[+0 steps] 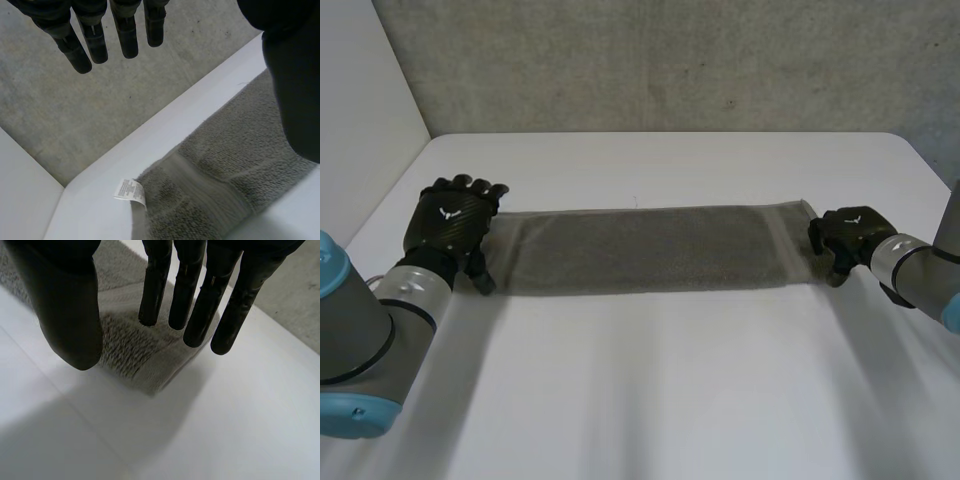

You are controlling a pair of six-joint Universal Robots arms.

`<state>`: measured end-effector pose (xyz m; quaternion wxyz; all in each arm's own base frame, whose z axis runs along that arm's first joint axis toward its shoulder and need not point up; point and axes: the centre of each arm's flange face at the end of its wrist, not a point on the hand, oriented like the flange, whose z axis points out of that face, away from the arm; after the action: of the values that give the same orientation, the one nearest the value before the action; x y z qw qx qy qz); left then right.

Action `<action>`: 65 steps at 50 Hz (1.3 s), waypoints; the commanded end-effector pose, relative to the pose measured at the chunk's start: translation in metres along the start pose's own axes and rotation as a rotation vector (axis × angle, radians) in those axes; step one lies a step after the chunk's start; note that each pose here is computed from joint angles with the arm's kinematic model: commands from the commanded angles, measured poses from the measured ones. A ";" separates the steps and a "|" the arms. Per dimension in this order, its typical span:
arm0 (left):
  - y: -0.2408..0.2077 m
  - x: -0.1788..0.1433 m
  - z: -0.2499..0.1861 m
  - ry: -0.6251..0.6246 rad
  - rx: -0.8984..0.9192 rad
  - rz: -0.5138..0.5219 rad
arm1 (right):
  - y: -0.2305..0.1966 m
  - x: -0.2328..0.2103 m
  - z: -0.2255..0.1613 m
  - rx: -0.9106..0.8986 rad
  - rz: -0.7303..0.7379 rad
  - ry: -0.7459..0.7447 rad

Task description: Fold the towel.

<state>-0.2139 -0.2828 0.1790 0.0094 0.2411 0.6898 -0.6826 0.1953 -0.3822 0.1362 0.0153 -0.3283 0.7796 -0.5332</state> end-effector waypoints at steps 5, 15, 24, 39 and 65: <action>0.003 0.002 0.000 0.003 -0.008 -0.041 | 0.011 -0.003 0.008 -0.018 -0.004 -0.002; 0.003 0.002 -0.001 0.005 -0.011 -0.041 | 0.012 0.015 0.011 -0.002 -0.034 0.073; 0.002 0.001 -0.002 -0.001 -0.008 -0.041 | 0.034 0.060 -0.004 -0.093 -0.073 0.170; -0.010 -0.005 -0.005 -0.020 0.028 -0.038 | 0.001 0.139 -0.043 -0.101 -0.305 0.429; -0.018 0.005 -0.005 0.004 0.062 -0.035 | -0.092 -0.235 -0.046 0.547 -0.610 -0.183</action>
<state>-0.2210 -0.2774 0.1971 -0.0086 0.2270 0.6710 -0.7058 0.3768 -0.2742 0.2005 -0.0142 -0.5244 0.4963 -0.6918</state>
